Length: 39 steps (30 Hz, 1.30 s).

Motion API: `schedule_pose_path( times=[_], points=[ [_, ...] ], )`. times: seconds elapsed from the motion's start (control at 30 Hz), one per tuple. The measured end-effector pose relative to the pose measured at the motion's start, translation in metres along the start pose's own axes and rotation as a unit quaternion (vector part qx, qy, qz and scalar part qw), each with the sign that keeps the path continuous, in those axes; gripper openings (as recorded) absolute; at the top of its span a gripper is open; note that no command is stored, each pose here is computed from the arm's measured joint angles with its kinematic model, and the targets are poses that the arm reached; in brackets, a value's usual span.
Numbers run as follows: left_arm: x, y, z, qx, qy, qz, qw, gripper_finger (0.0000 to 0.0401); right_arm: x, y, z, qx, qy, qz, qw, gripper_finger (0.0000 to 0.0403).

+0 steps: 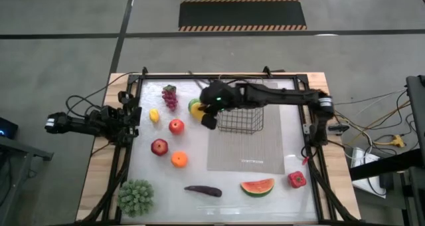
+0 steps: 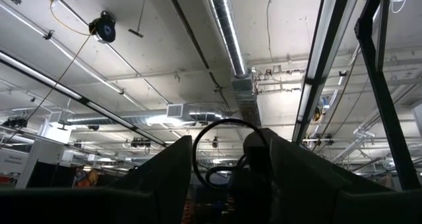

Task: Build produce basket
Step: Put the pear into the wire basket

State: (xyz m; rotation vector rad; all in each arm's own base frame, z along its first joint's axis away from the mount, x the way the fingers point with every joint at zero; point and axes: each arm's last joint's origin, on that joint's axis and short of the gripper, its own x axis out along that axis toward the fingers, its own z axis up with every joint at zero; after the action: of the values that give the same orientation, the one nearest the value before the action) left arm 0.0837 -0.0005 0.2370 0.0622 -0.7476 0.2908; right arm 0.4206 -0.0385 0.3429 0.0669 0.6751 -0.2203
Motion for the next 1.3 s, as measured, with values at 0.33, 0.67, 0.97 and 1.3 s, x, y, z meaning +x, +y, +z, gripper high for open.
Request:
schedule_pose_path(
  times=[0.33, 0.67, 0.97, 1.3],
  points=[
    [0.000, 0.000, 0.000, 0.000, 0.000, 0.000, 1.000, 0.0189, -0.038, -0.033, -0.056, 0.105, -0.027, -0.102, 0.989, 0.0081],
    [0.000, 0.000, 0.000, 0.000, 0.000, 0.000, 1.000, 0.0189, -0.030, -0.088, -0.117, 0.227, 0.022, -0.181, 0.957, 0.0081],
    [0.000, 0.000, 0.000, 0.001, 0.001, 0.004, 1.000, 0.0189, 0.001, -0.113, -0.144, 0.266, 0.024, -0.197, 0.943, 0.0081],
    [0.000, 0.001, 0.000, 0.001, 0.003, 0.011, 1.000, 0.0189, 0.039, -0.122, -0.144, 0.248, 0.058, -0.215, 0.943, 0.0081]
  ],
)
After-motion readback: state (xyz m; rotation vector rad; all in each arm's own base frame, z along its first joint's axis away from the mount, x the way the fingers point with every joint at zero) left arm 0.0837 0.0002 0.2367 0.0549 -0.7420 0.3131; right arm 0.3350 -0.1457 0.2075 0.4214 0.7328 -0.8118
